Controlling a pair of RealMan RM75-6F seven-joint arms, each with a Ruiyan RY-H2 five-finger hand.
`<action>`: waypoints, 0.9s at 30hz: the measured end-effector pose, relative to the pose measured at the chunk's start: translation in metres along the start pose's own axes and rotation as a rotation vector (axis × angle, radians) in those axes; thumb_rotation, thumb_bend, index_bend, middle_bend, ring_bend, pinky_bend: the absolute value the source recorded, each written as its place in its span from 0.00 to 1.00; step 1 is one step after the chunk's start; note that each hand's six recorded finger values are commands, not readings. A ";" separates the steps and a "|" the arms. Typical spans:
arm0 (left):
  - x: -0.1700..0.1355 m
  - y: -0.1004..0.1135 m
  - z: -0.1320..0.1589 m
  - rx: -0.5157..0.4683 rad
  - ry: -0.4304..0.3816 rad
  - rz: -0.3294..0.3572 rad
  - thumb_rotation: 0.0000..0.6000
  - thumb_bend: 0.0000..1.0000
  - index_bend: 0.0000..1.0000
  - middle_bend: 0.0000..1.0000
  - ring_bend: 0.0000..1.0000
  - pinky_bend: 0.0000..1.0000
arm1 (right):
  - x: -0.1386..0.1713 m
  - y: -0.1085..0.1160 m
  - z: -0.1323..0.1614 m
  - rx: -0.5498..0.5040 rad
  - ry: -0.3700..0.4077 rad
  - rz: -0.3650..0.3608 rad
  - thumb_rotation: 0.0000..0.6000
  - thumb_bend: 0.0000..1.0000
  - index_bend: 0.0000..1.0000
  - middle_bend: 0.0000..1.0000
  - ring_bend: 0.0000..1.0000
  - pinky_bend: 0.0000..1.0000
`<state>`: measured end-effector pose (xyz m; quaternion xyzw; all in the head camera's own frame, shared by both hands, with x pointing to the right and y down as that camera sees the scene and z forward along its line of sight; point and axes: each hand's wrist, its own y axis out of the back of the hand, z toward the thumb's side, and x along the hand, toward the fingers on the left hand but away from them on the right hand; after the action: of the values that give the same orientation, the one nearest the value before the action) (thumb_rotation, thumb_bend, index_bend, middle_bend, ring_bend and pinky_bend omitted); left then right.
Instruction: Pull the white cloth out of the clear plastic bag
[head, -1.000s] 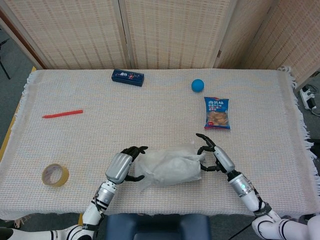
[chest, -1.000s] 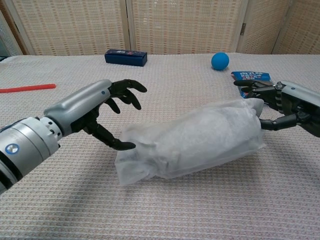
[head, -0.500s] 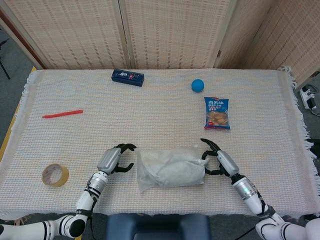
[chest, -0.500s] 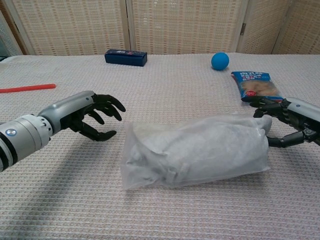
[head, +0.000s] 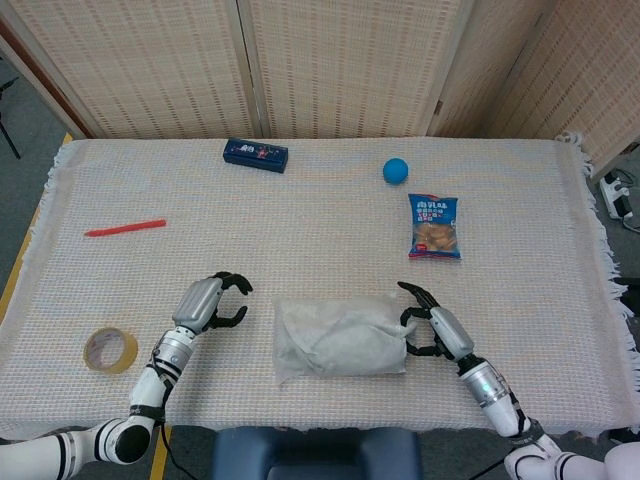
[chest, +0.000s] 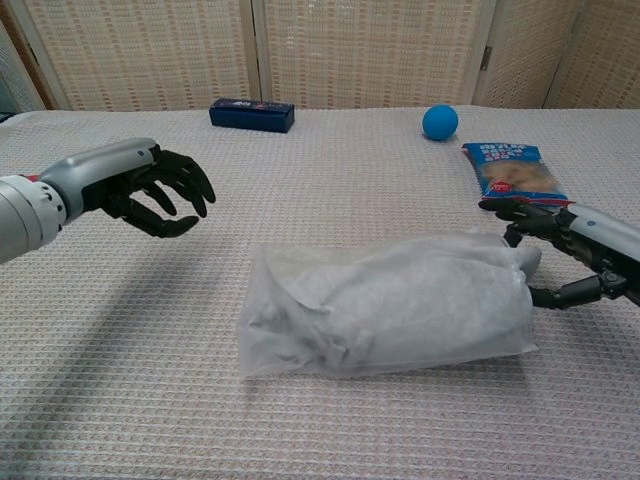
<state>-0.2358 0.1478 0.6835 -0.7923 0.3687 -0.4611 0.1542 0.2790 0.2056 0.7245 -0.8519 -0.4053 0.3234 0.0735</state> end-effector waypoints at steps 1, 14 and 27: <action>-0.001 0.002 0.000 0.014 0.002 -0.006 1.00 0.30 0.38 0.44 0.29 0.43 | 0.000 -0.001 0.001 -0.006 0.000 -0.002 1.00 0.70 0.76 0.05 0.00 0.00; -0.024 -0.007 0.026 0.232 -0.027 -0.042 1.00 0.09 0.36 1.00 0.98 1.00 | 0.000 -0.010 -0.006 -0.019 -0.013 0.005 1.00 0.70 0.76 0.05 0.00 0.00; -0.039 -0.026 0.035 0.244 -0.015 -0.111 1.00 0.09 0.39 1.00 1.00 1.00 | -0.001 -0.015 -0.011 -0.024 -0.012 0.014 1.00 0.70 0.76 0.05 0.00 0.00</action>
<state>-0.2062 0.1907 0.6559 -0.7903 0.2643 -0.5043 0.2263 0.2753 0.2162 0.7400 -0.8537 -0.4036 0.3239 0.0587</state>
